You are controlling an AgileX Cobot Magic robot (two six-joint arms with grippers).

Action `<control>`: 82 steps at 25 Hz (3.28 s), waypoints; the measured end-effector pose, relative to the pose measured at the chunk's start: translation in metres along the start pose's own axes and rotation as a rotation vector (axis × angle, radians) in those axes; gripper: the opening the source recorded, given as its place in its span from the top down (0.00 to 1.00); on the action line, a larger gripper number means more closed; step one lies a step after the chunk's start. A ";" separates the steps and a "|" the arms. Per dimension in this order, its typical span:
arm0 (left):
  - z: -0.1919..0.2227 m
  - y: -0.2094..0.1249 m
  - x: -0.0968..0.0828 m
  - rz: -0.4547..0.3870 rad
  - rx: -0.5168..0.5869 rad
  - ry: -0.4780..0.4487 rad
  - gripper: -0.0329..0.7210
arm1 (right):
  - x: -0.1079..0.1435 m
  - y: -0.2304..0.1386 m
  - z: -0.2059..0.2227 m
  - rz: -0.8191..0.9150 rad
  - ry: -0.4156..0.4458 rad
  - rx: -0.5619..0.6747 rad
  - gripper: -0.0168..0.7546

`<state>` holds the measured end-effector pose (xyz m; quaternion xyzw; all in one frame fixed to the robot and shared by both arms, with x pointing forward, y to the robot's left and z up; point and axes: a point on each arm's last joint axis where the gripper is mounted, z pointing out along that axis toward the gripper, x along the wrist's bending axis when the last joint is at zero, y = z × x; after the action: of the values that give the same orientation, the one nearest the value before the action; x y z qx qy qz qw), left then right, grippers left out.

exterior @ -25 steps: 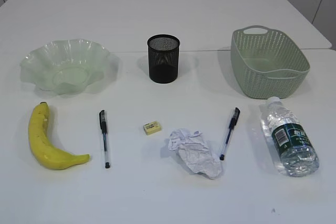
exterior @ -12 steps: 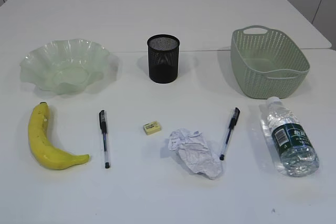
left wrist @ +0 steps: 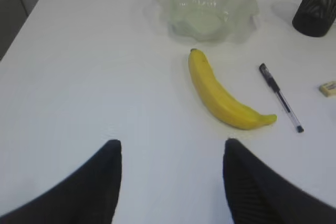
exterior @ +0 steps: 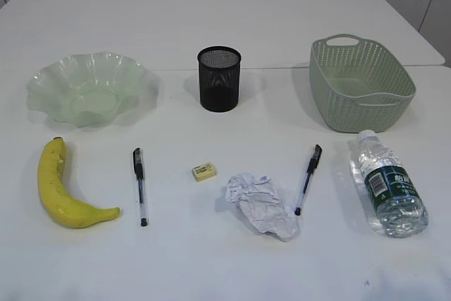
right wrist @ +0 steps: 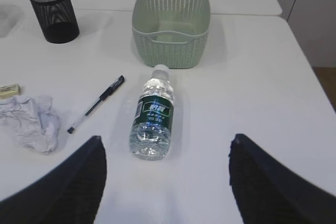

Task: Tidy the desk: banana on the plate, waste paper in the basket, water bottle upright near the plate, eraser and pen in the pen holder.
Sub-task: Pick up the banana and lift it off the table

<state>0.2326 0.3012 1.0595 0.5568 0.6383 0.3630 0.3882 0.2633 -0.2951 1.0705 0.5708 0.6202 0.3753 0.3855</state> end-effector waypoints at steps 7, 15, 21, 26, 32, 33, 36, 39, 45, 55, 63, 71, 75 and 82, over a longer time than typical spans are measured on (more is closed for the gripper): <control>0.014 0.025 -0.001 0.012 -0.037 0.013 0.28 | 0.001 0.023 0.023 0.041 0.048 0.067 0.27; 0.054 0.056 -0.003 0.093 0.001 0.024 0.29 | 0.003 0.047 0.077 0.084 0.116 0.226 0.27; 0.068 0.085 -0.013 0.147 0.041 -0.024 0.29 | 0.010 0.065 0.105 0.062 0.246 0.339 0.29; 0.094 0.105 -0.024 0.081 0.124 -0.050 0.31 | 0.013 0.093 0.106 0.066 0.294 0.301 0.35; 0.125 0.123 -0.032 -0.046 0.238 -0.018 0.32 | 0.012 0.113 0.103 0.038 0.303 0.254 0.36; 0.132 0.125 -0.034 -0.070 0.255 -0.008 0.32 | 0.012 0.113 0.103 0.040 0.305 0.254 0.36; 0.152 0.129 -0.039 -0.129 0.297 0.008 0.32 | 0.012 0.113 0.106 0.042 0.307 0.265 0.36; 0.179 0.129 -0.048 -0.148 0.367 0.015 0.33 | 0.012 0.113 0.109 0.044 0.308 0.273 0.36; 0.248 0.101 -0.063 -0.245 0.537 0.066 0.34 | 0.012 0.112 0.113 0.047 0.310 0.289 0.36; 0.322 0.044 -0.069 -0.342 0.706 0.150 0.38 | 0.014 0.111 0.118 0.079 0.336 0.312 0.36; 0.343 0.025 -0.071 -0.384 0.727 0.172 0.38 | 0.014 0.110 0.129 0.083 0.343 0.354 0.36; 0.354 0.011 -0.071 -0.390 0.761 0.188 0.38 | 0.014 0.109 0.131 0.085 0.345 0.365 0.36; 0.357 0.008 -0.071 -0.390 0.765 0.190 0.38 | 0.014 0.109 0.131 0.085 0.345 0.366 0.36; 0.364 -0.001 -0.070 -0.387 0.784 0.198 0.38 | 0.014 0.109 0.131 0.085 0.345 0.366 0.36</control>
<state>0.5647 0.2426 0.9066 0.4946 0.8543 0.0661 0.1457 0.4272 -0.2702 1.1131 0.5841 0.7099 0.3644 0.1483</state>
